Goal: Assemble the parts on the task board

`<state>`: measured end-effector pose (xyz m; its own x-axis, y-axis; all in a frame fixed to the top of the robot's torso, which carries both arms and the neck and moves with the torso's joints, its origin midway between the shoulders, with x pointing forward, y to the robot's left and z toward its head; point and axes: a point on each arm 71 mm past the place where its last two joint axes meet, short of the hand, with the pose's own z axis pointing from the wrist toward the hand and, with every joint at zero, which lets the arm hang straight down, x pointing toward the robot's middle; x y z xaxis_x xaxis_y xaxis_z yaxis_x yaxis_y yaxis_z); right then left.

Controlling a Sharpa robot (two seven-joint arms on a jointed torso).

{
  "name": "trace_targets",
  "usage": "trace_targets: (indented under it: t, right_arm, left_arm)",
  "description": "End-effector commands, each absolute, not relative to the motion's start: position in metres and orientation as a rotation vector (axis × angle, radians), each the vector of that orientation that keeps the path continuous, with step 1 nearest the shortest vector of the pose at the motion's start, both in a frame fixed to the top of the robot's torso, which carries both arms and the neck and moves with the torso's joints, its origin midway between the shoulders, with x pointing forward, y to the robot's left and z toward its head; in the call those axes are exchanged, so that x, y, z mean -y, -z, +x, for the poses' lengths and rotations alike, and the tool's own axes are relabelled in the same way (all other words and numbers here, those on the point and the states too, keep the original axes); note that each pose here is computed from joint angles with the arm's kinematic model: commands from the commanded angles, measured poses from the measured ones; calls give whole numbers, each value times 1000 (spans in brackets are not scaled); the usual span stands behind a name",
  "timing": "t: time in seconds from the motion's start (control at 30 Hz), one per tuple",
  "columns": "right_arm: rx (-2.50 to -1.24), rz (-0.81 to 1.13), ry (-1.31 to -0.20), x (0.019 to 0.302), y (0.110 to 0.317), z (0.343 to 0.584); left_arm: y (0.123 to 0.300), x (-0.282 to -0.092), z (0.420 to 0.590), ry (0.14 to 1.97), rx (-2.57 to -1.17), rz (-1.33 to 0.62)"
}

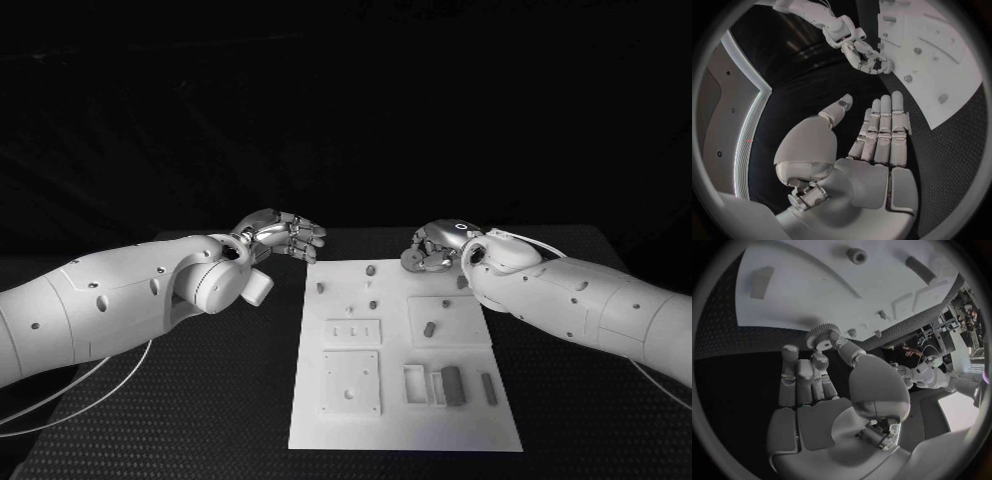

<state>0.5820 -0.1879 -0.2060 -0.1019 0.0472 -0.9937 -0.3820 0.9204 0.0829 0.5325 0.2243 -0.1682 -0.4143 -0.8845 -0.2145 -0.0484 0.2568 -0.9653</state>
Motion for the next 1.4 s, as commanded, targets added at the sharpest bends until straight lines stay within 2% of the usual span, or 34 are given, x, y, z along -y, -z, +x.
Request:
trace_targets:
  t: [0.03,0.33,0.63,1.1,1.4]
  right_arm:
    - [-1593,-297,-369,174,202,576]
    - [-1587,-383,-421,136,202,563]
    - [-1599,-432,-435,112,210,558]
    - [-1625,-465,-429,99,224,553]
    - [-1619,-472,-433,95,225,552]
  left_arm:
    - [167,-223,532,1274,-1694,-856]
    - [166,-222,531,1277,-1696,-854]
    - [166,-220,531,1280,-1698,-852]
    - [166,-218,530,1286,-1700,-849]
    - [166,-219,531,1284,-1700,-850]
